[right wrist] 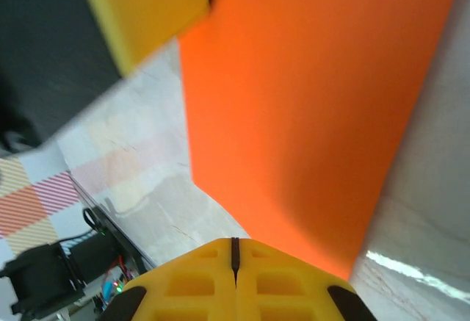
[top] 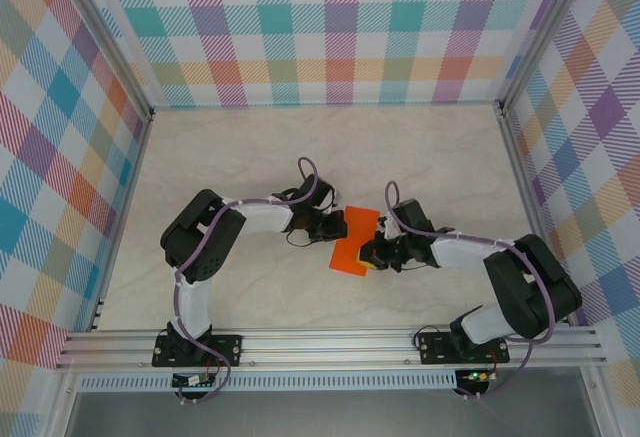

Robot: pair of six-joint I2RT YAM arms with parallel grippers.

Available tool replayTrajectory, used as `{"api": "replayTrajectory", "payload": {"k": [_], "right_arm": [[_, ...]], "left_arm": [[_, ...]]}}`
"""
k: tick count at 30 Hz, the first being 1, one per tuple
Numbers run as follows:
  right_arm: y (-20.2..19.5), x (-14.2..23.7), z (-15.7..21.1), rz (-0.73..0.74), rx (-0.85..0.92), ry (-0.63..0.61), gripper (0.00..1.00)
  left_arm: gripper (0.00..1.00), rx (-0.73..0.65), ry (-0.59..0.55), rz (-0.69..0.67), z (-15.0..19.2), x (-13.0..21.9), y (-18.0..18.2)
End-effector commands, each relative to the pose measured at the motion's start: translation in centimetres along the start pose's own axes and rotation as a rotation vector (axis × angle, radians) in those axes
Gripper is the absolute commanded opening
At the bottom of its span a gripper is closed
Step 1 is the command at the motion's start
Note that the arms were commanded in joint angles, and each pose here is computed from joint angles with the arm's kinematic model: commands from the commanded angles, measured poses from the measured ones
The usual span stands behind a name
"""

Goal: Fold a paper plane with a square sheet of paper (pick it up from the middle)
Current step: Fold the square sheet of paper in half at the center of the table.

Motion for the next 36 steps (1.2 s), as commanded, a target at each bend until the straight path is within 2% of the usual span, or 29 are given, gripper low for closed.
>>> {"api": "replayTrajectory", "payload": {"k": [1,8,14,21,24,31,36], "right_arm": [[0.4,-1.1,0.0,0.021,0.030,-0.019,0.00],[-2.4,-1.9,1.0,0.125,0.004,-0.004,0.00],[-4.6,-2.7,2.8,0.129,-0.045,0.045,0.00],[-1.9,-0.3,2.7,0.059,0.038,-0.027,0.00],[-1.7,-0.4,2.8,0.016,0.053,-0.035,0.03],[-3.9,-1.5,3.2,0.090,0.001,-0.007,0.00],[-1.0,0.8,2.1,0.083,0.066,-0.072,0.01]], "left_arm": [[0.00,0.098,0.136,-0.306,4.0,-1.8,6.8],[0.00,0.097,0.136,-0.309,4.1,-1.7,6.9],[0.00,0.103,0.141,-0.313,4.3,-1.8,7.1],[0.00,0.103,0.142,-0.315,4.3,-1.8,7.2],[0.00,0.106,0.145,-0.314,4.4,-1.9,7.2],[0.00,0.111,0.146,-0.305,4.2,-2.1,7.0],[0.00,0.112,0.142,-0.294,4.2,-1.9,6.8]]}}
Point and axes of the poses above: each hand's point on the last joint's axis, 136 mm out from that joint toward the fingers, its own x axis back along the fingers, its own y axis along the line the jaws close on, z = x × y, the point moved 7 cm from there along x, back along the fingers, and after that the axes turned 6 degrees about x, right-handed, at the moved point
